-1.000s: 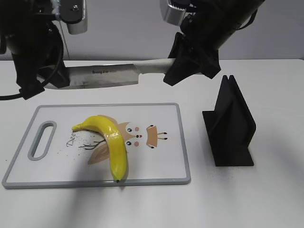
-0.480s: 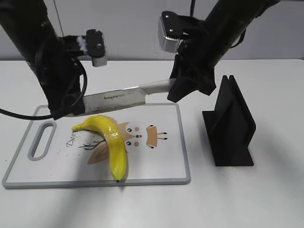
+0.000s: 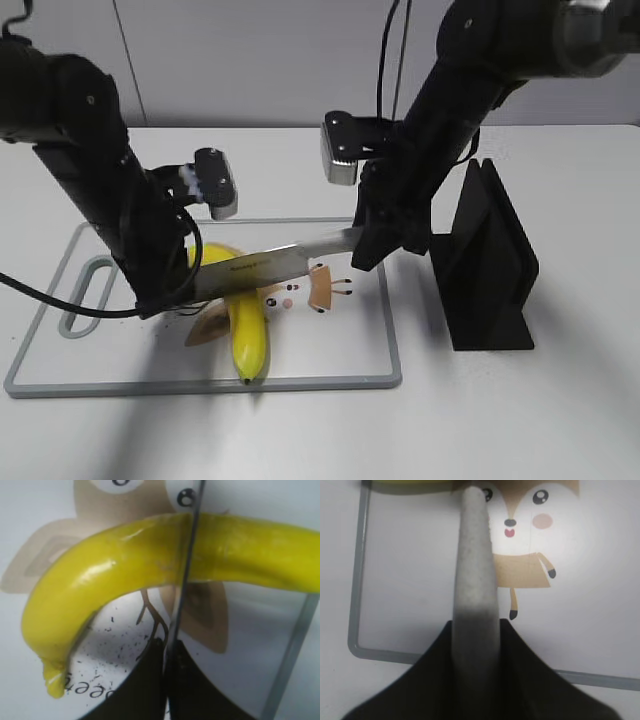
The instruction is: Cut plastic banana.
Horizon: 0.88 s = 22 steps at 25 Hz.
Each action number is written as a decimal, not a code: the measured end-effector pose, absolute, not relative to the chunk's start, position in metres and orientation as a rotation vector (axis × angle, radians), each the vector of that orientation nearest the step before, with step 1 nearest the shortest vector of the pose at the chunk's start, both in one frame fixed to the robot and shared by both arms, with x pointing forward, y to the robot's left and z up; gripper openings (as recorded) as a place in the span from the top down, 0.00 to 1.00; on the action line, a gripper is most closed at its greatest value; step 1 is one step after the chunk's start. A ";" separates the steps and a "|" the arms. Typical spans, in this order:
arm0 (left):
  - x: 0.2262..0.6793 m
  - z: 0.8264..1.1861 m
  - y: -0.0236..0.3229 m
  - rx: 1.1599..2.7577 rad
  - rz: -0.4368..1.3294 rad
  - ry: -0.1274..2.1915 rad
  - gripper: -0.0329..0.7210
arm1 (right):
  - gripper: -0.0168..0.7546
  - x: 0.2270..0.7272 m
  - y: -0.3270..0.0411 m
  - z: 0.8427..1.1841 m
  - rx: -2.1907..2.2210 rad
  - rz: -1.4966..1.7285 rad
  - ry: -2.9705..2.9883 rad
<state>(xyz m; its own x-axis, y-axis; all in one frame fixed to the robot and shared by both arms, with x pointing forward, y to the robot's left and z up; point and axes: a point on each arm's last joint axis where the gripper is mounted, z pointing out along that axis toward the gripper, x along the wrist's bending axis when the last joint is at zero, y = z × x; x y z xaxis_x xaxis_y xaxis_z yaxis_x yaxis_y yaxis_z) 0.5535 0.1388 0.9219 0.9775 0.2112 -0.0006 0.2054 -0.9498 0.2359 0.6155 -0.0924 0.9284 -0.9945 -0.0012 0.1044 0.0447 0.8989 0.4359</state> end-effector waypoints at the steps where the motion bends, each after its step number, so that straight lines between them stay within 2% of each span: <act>1: 0.554 0.920 0.139 2.884 0.030 0.316 0.97 | 0.73 0.616 -0.092 0.924 -0.034 -0.677 -2.950; 13: 0.556 0.919 0.137 2.870 0.007 0.335 0.97 | 0.73 0.617 -0.094 0.920 -0.057 -0.659 -2.936; 17: 0.552 0.932 0.137 2.852 0.052 0.323 0.97 | 0.73 0.612 -0.096 0.941 -0.046 -0.659 -2.960; 22: 0.544 0.986 0.143 2.801 0.232 0.257 0.97 | 0.73 0.604 -0.099 0.995 -0.012 -0.771 -3.046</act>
